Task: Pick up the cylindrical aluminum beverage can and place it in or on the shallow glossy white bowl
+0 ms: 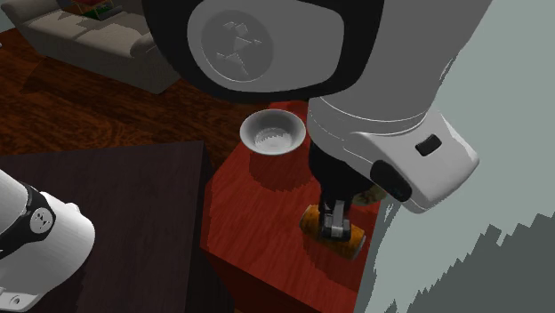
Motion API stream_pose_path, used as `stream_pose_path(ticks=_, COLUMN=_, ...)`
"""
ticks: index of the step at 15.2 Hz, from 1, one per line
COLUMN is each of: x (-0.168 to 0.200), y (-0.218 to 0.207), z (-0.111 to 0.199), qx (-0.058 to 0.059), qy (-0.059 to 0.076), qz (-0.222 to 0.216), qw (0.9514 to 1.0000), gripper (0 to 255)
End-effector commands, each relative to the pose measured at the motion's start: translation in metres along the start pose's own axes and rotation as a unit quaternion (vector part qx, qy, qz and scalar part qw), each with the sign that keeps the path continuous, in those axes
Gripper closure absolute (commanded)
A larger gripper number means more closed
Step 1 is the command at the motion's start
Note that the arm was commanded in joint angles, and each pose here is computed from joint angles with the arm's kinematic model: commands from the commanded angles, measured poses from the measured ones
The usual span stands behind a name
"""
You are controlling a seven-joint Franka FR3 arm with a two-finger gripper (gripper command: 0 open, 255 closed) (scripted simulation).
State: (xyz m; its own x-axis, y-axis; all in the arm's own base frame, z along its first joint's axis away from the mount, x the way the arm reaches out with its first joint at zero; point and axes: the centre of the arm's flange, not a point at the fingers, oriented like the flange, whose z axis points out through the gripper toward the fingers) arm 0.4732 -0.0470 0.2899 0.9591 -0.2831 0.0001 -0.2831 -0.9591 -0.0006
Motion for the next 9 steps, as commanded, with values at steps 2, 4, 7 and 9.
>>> stream_pose_path(ticks=2, x=0.009, y=-0.012, z=0.023, qx=-0.006, qy=-0.003, qz=0.020, qw=0.9998, gripper=0)
stream_pose_path(ticks=4, x=0.017, y=-0.024, z=0.046, qx=-0.012, qy=-0.006, qz=0.040, qw=0.9991, gripper=0)
stream_pose_path(ticks=7, x=0.031, y=-0.040, z=0.082, qx=-0.020, qy=-0.011, qz=0.070, qw=0.9973, gripper=0)
stream_pose_path(ticks=9, x=0.041, y=-0.050, z=0.105, qx=-0.026, qy=-0.014, qz=0.090, qw=0.9955, gripper=0)
